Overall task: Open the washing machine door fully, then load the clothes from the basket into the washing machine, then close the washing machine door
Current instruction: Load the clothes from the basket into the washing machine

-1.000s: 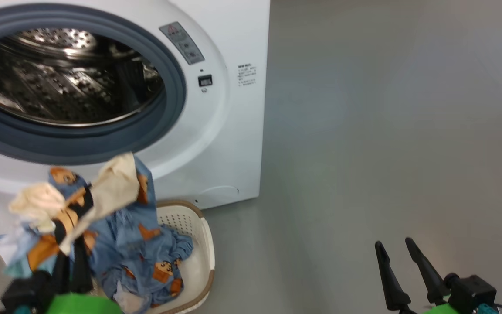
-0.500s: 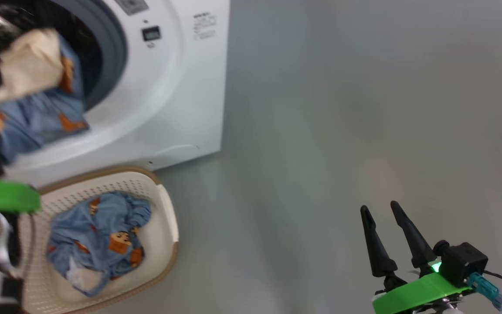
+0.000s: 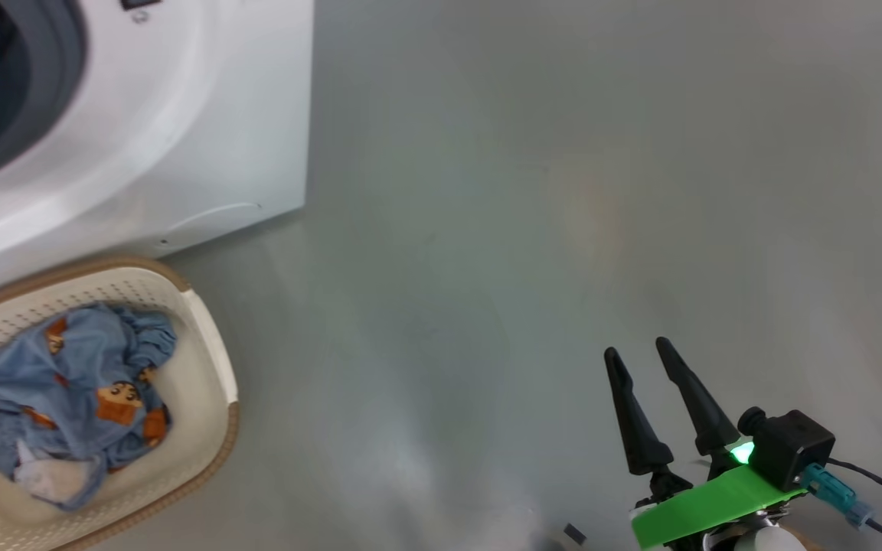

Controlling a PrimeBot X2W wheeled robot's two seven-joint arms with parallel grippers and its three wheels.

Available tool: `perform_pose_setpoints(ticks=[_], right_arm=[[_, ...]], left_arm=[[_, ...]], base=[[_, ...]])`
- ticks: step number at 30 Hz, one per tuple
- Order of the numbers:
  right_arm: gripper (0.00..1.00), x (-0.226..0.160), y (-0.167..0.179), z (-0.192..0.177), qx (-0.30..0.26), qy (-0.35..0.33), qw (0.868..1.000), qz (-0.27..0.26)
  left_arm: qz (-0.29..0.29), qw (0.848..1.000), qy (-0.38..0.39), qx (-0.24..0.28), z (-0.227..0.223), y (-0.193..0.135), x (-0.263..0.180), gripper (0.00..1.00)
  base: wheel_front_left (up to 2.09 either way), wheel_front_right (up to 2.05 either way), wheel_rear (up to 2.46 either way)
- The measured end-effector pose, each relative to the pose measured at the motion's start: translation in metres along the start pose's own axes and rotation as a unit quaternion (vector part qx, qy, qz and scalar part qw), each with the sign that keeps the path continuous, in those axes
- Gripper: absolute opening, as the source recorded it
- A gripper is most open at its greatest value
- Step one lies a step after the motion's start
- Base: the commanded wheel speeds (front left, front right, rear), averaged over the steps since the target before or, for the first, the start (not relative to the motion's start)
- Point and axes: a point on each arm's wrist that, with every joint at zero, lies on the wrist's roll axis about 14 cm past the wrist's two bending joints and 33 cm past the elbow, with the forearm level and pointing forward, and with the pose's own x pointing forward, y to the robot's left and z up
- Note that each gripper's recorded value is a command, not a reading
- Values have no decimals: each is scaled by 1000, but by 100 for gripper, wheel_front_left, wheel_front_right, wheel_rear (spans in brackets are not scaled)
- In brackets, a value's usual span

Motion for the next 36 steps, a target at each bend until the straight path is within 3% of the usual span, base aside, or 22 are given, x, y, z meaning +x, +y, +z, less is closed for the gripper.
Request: perform_pose_setpoints(ticks=[6, 16, 25, 27, 28, 36], right_arm=[[100, -2, -4, -12, -4, 21, 1000, -10], [100, -2, -16, -30, -16, 52, 998, -33], [100, -1, -17, -45, -14, 76, 996, -39], [100, -2, -19, -44, -13, 75, 996, -43], [100, -3, -20, -43, -13, 74, 996, -45], [100, -4, -19, -33, -6, 57, 997, -43]], left_arm=[[10, 1000, -6, 4, -3, 3, 32, 0], [31, 998, -38, -40, 6, 9, 78, 0], [33, 997, -19, -68, -25, 2, 90, 2], [28, 997, -10, -67, -31, -3, 90, 31], [27, 997, -6, -69, -32, -5, 92, 100], [20, 996, 50, -68, -47, -15, 86, 100]], base=[[0, 0, 0], [0, 0, 0], [0, 0, 0], [0, 0, 0], [0, 0, 0], [0, 0, 0]])
